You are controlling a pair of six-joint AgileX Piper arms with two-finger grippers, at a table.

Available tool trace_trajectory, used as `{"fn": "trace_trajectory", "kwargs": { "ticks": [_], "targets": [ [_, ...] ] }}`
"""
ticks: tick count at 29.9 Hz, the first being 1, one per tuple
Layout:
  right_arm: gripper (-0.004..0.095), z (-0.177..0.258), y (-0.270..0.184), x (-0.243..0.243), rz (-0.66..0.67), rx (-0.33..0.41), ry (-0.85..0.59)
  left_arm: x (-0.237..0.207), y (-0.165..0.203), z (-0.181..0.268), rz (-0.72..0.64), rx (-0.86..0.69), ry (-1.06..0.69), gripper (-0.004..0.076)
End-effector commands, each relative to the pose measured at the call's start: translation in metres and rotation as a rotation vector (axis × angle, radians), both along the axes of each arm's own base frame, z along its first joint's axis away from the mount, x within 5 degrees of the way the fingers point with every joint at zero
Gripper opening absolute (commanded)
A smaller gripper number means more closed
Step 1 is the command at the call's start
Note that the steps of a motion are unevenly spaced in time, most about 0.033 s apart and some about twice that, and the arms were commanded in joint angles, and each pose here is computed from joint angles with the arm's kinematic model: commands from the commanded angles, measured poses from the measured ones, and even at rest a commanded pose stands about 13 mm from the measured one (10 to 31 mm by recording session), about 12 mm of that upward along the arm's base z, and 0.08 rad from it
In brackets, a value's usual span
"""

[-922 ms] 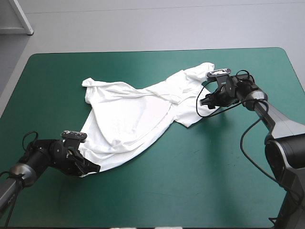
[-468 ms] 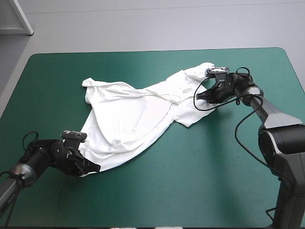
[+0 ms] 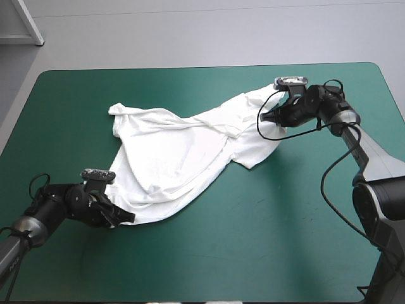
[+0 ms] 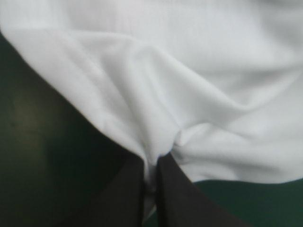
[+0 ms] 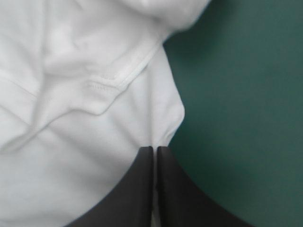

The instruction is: Fold the cloth

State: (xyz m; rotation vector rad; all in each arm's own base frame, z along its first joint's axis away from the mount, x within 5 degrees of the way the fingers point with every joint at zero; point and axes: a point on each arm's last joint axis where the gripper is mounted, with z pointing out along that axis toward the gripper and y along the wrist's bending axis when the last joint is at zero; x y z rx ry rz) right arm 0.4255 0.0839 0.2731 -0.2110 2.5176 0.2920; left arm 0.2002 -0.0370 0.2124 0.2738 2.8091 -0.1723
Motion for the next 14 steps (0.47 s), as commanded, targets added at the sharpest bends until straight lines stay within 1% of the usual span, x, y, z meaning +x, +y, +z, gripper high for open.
{"fn": "trace_trajectory", "kwargs": {
  "ticks": [1,4,6,8,11,14],
  "targets": [
    [-0.0017,0.096,-0.005,-0.023,0.003,0.032,-0.261,0.013,-0.004,0.053,0.021,-0.058,-0.250,0.0019],
    [-0.0017,0.145,-0.009,-0.043,0.002,0.044,-0.376,0.016,-0.003,0.109,0.004,-0.059,-0.416,0.0019],
    [-0.0017,0.180,-0.012,-0.061,0.004,0.054,-0.462,0.015,-0.001,0.150,-0.012,-0.036,-0.519,0.0019],
    [-0.0017,0.210,-0.016,-0.080,-0.001,0.050,-0.537,0.013,0.002,0.187,-0.025,0.006,-0.597,0.0019],
    [-0.0017,0.258,-0.026,-0.115,-0.027,0.012,-0.663,0.002,0.011,0.243,-0.018,0.087,-0.716,0.0019],
    [-0.0017,0.293,-0.040,-0.149,-0.093,-0.051,-0.767,-0.016,0.024,0.299,0.049,0.174,-0.887,0.0019]
  ]
}}
